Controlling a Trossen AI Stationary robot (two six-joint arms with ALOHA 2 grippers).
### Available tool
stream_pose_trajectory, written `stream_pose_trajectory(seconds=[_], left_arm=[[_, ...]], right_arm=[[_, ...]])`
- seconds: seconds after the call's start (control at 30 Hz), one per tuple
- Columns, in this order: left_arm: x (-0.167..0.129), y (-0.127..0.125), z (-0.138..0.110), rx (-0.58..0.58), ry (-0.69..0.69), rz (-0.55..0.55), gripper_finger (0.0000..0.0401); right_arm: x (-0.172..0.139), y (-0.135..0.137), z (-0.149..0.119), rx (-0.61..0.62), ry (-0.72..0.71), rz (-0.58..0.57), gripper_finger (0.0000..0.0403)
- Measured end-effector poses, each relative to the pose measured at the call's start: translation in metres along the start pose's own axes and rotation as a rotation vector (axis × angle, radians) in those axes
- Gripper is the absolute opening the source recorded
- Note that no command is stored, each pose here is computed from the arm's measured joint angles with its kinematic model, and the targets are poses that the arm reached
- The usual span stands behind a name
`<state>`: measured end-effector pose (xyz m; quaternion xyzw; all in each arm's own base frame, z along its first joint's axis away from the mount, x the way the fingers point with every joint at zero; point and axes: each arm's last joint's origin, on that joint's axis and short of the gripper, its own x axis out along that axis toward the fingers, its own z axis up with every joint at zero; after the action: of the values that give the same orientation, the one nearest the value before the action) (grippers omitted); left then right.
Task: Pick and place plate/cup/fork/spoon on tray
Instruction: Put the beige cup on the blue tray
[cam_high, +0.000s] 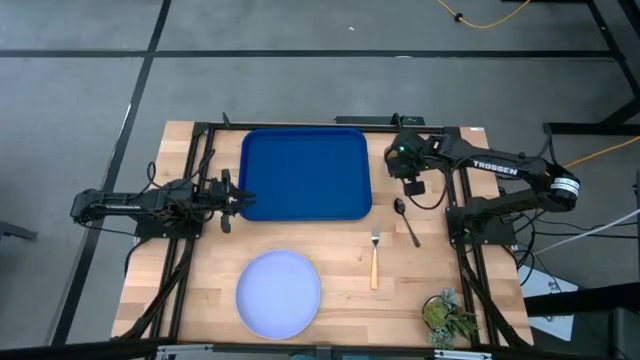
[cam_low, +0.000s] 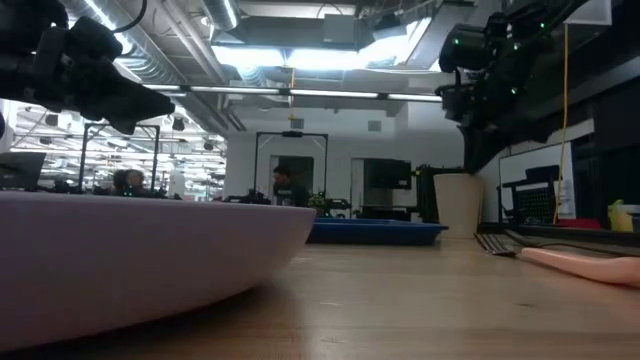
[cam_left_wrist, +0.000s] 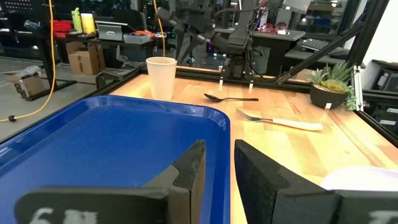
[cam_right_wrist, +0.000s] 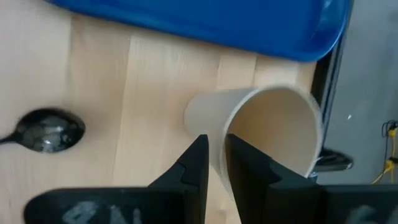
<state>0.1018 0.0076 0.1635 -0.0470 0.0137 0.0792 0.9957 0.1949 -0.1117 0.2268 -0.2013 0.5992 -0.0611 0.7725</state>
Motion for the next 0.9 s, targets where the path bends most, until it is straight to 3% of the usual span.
stream_pose_trajectory(seconds=[0.77, 0.9], left_arm=[[0.000, 0.000, 0.000, 0.000, 0.000, 0.000, 0.0079], [0.000, 0.000, 0.000, 0.000, 0.000, 0.000, 0.0079]], right_arm=[[0.019, 0.002, -0.010, 0.012, -0.019, -0.040, 0.0061], [0.019, 0.000, -0.009, 0.019, -0.030, -0.051, 0.0040]])
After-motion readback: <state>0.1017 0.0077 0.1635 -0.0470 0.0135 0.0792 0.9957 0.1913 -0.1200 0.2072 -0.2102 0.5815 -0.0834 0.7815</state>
